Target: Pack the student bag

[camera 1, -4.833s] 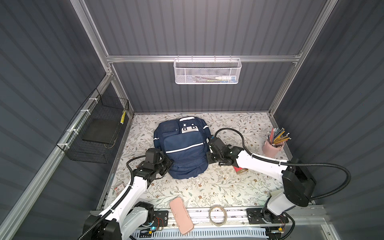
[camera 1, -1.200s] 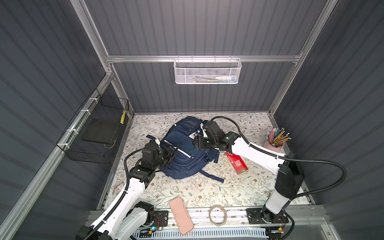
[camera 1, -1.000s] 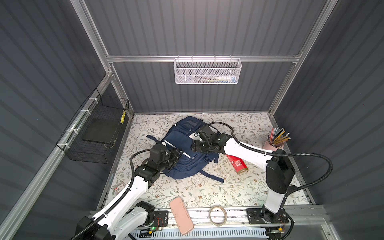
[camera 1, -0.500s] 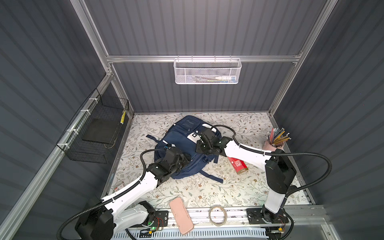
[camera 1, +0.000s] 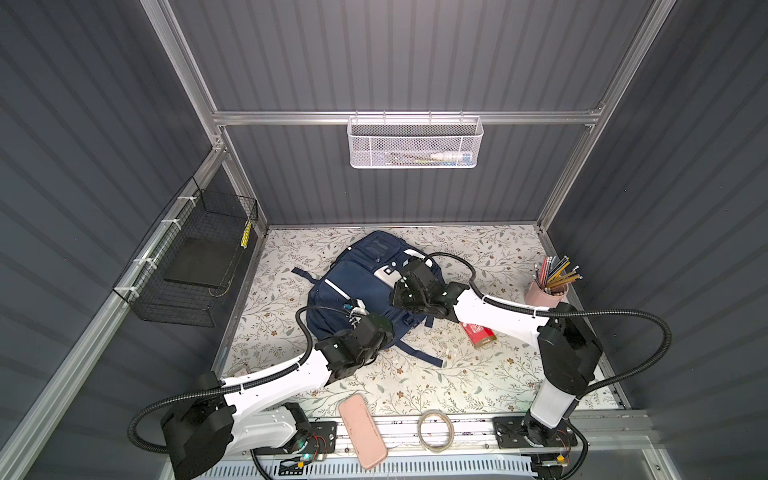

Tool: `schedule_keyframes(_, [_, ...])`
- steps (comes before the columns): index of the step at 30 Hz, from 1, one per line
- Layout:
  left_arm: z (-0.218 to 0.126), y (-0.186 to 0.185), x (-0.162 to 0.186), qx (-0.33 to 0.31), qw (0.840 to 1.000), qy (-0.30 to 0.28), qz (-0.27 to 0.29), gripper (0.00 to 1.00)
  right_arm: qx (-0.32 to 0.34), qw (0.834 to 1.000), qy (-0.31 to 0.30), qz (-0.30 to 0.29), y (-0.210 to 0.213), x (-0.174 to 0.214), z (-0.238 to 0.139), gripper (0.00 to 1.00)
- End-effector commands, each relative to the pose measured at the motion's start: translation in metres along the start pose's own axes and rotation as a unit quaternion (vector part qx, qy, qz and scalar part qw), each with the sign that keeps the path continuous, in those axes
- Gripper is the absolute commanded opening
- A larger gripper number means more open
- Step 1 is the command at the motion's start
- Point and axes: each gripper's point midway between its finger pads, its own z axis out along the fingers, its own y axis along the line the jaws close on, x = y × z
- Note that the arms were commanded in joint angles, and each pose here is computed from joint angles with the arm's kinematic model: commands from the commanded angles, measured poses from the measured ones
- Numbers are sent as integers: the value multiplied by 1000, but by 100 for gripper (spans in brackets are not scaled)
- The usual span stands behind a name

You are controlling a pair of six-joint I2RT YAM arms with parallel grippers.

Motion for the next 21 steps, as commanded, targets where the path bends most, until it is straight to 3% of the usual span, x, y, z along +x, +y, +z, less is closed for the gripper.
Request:
schedule_keyframes(1, [-1, 11, -24, -24, 998, -54, -9, 45, -25, 1000, -5, 4, 13, 1, -17, 0])
schedule_keyframes(7, [-7, -7, -30, -16, 998, -50, 19, 37, -28, 1000, -4, -1, 16, 8, -27, 0])
schedule_keyframes(12, [-27, -22, -45, 4, 997, -67, 27, 39, -43, 999, -25, 2, 27, -5, -39, 0])
schedule_keyframes(21, [-20, -17, -37, 15, 998, -56, 7, 43, -79, 996, -33, 9, 49, -16, -48, 0])
